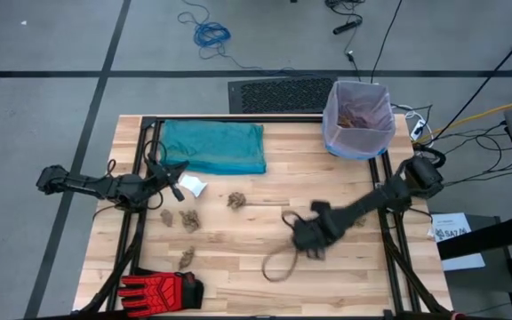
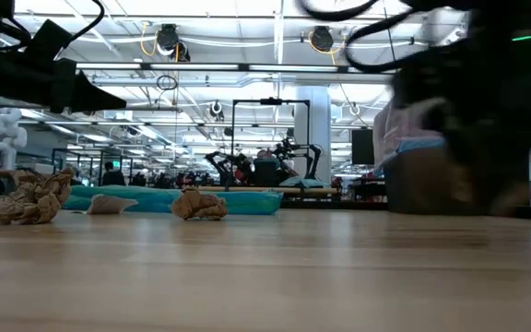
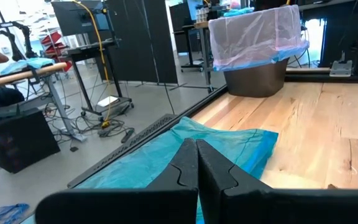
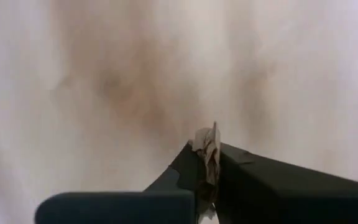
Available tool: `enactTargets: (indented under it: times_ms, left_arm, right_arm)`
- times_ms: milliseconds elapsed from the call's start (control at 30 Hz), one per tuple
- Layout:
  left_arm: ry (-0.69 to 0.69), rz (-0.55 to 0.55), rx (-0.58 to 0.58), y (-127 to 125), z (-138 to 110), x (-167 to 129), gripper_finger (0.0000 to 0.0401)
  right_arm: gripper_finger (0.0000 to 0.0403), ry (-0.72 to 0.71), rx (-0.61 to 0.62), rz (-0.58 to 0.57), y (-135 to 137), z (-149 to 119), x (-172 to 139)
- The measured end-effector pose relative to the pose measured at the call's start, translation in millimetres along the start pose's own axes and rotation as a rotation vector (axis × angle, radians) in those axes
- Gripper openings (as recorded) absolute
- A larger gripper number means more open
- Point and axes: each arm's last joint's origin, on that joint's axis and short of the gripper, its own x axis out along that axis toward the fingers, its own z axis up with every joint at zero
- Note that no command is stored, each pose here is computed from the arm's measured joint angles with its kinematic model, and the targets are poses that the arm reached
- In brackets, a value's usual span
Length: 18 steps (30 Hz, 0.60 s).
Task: Place trash/remove bag and relplace
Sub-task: Put the brown napkin into the trash bin
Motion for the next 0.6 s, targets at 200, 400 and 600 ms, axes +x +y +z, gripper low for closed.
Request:
enactTargets:
  times_ms: [200, 400, 600]
  left_arm:
    - [0.0, 0.0, 0.0, 0.0, 0.0, 0.0, 0.0]
    - [0.0, 0.0, 0.0, 0.0, -0.1, 0.0, 0.0]
    - [0.0, 0.0, 0.0, 0.0, -0.1, 0.0, 0.0]
  right_arm:
    - [0.0002, -0.113, -0.017, -0.222, -66.9, 56.5, -25.4]
    - [0.0001, -0.149, 0.007, -0.435, -152.4, 83.7, -87.1]
    - [0.0, -0.181, 0.317, -0.506, -242.2, 47.0, -166.0]
